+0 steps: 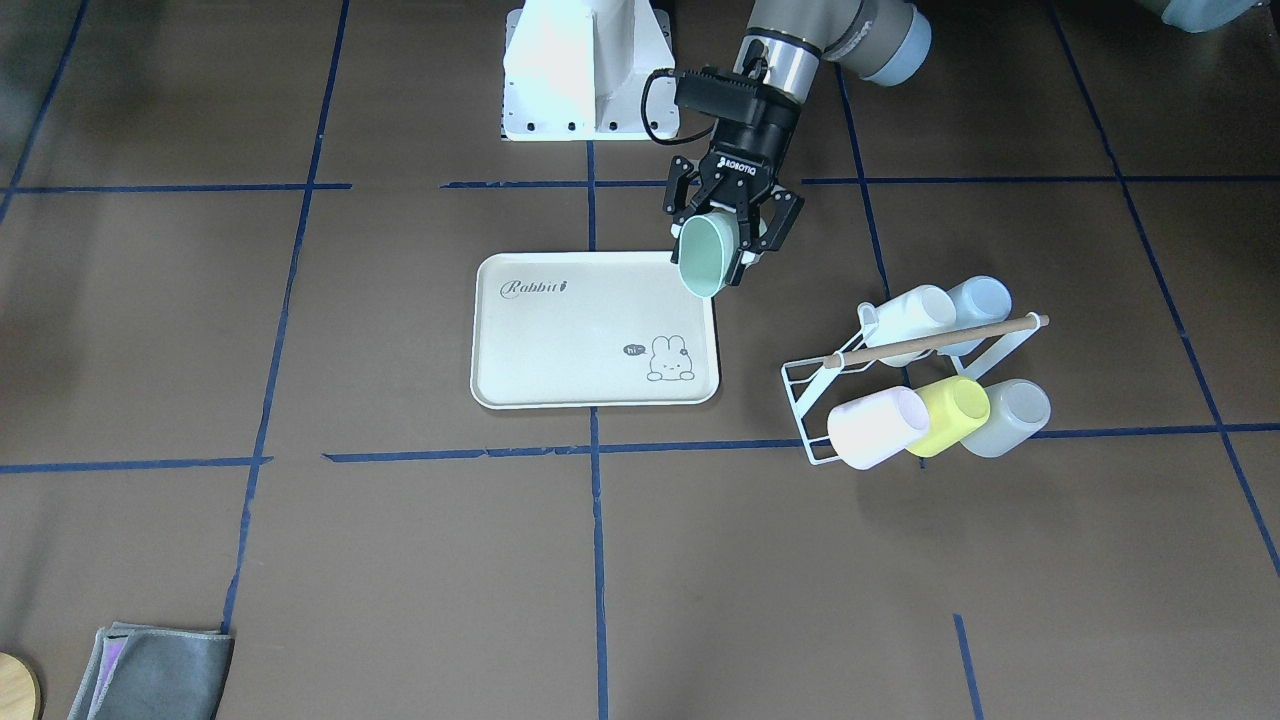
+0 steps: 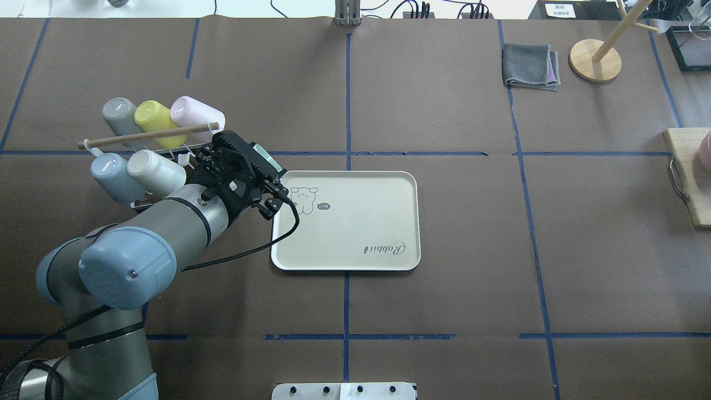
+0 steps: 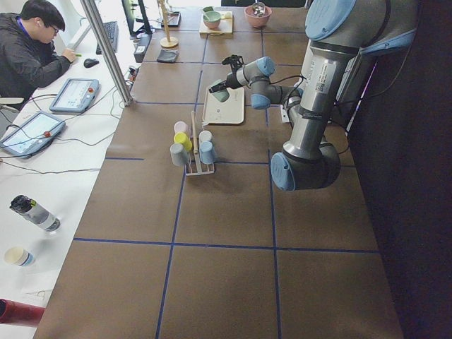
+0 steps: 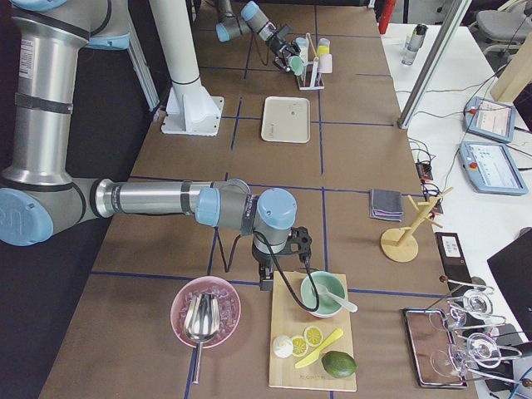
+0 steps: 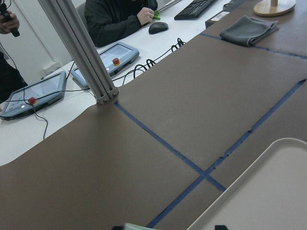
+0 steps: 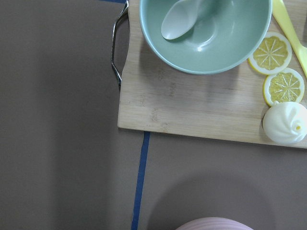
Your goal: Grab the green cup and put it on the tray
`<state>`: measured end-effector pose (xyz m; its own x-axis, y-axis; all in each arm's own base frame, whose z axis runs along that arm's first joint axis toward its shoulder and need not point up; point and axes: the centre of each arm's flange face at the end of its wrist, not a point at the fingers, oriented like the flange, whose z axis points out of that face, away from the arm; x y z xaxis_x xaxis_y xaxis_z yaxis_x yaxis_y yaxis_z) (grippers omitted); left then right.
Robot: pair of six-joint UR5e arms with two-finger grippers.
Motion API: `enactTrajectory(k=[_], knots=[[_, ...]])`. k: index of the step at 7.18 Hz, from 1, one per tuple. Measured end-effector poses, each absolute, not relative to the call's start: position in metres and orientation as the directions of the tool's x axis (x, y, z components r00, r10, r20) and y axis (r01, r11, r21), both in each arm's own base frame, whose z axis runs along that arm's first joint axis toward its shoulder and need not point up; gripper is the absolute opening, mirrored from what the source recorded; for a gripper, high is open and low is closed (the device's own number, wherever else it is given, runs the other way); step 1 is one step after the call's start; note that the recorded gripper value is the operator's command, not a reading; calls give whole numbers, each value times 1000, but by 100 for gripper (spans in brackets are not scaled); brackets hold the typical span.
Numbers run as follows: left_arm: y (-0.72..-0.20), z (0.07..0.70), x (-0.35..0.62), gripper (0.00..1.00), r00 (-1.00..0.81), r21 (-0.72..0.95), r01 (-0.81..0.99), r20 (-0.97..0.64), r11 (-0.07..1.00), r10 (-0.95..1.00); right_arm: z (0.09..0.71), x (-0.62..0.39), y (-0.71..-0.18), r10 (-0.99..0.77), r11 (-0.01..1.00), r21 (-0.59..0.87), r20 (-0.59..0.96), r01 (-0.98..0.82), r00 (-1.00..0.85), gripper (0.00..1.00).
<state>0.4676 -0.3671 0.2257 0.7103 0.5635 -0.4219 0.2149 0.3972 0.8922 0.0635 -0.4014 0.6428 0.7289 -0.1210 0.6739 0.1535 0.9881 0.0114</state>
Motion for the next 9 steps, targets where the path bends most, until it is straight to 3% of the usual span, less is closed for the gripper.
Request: enactTrajectory(k=[3, 7, 9], knots=[[-370, 243, 513, 67, 556, 771, 452, -637, 448, 534, 643, 63, -401, -121, 988, 11, 674, 154, 729, 100], [-383, 232, 576, 67, 561, 763, 467, -646, 446, 518, 648, 64, -401, -114, 988, 1, 675, 154, 729, 100], [-389, 229, 600, 74, 582, 771, 456, -636, 444, 506, 650, 64, -401, -114, 988, 0, 675, 154, 729, 100]])
